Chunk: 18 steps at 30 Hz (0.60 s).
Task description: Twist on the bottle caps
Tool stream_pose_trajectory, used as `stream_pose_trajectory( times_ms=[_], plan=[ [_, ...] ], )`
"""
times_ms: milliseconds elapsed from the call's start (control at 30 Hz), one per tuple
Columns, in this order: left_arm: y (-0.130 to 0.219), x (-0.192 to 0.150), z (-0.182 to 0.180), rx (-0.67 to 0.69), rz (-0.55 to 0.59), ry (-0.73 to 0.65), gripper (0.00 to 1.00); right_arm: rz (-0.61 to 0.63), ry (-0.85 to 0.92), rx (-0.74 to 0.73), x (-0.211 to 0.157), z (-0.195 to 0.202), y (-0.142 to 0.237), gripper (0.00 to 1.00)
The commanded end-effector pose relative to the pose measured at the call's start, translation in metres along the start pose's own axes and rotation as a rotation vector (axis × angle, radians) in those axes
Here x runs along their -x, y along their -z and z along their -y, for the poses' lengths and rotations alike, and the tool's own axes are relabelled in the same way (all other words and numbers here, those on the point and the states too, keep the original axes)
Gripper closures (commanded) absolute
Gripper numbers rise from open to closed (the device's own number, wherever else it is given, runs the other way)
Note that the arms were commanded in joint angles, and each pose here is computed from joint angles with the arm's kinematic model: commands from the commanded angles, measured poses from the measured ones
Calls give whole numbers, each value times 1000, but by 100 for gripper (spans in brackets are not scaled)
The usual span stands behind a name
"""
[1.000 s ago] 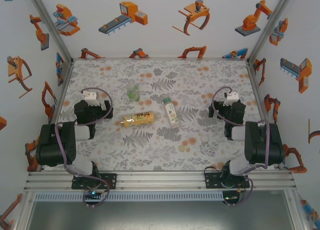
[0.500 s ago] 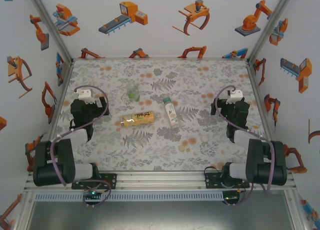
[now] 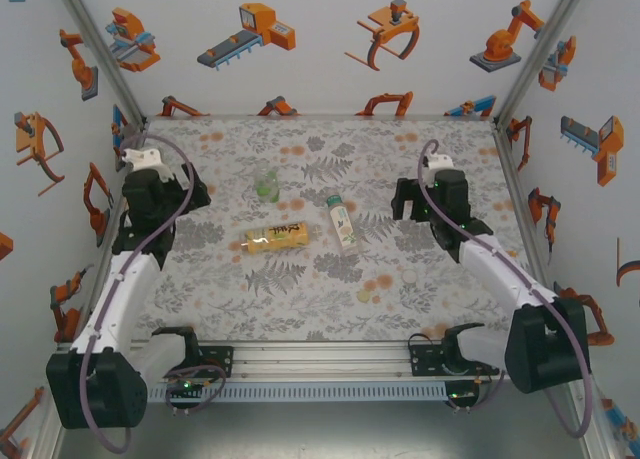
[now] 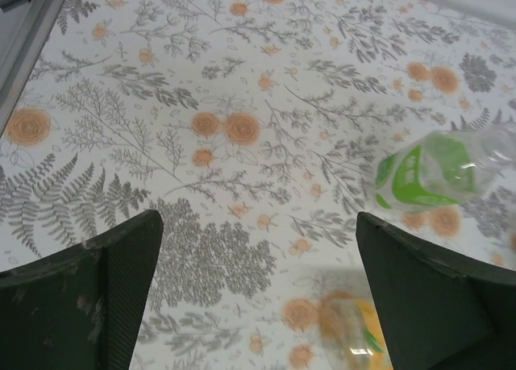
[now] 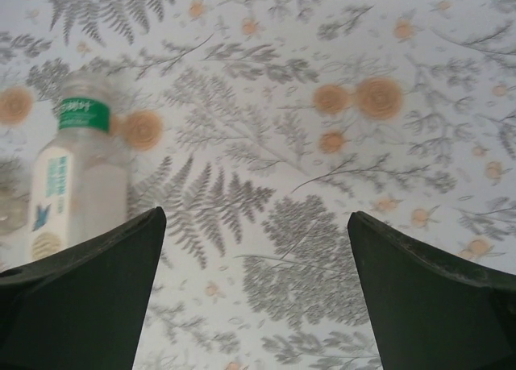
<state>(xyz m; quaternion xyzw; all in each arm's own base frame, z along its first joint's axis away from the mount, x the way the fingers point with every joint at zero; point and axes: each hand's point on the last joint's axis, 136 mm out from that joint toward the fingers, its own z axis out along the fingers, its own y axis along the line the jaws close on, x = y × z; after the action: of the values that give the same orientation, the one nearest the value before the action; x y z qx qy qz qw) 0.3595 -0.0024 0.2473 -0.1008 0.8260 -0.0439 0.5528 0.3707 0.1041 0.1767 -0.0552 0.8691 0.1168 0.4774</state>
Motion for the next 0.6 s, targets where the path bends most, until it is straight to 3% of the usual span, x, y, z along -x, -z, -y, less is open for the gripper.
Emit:
stream_pose_trajectory(
  times_ms=[0, 233, 567],
  plan=[
    [25, -7, 3, -10, -141, 9, 3, -175, -76, -57, -21, -6, 2, 19],
    [42, 2, 16, -99, -168, -88, 3, -365, -137, -23, -25, -51, -6, 29],
    [33, -17, 11, -115, -178, -55, 3, -545, 26, 5, -28, -110, -29, 32]
  ],
)
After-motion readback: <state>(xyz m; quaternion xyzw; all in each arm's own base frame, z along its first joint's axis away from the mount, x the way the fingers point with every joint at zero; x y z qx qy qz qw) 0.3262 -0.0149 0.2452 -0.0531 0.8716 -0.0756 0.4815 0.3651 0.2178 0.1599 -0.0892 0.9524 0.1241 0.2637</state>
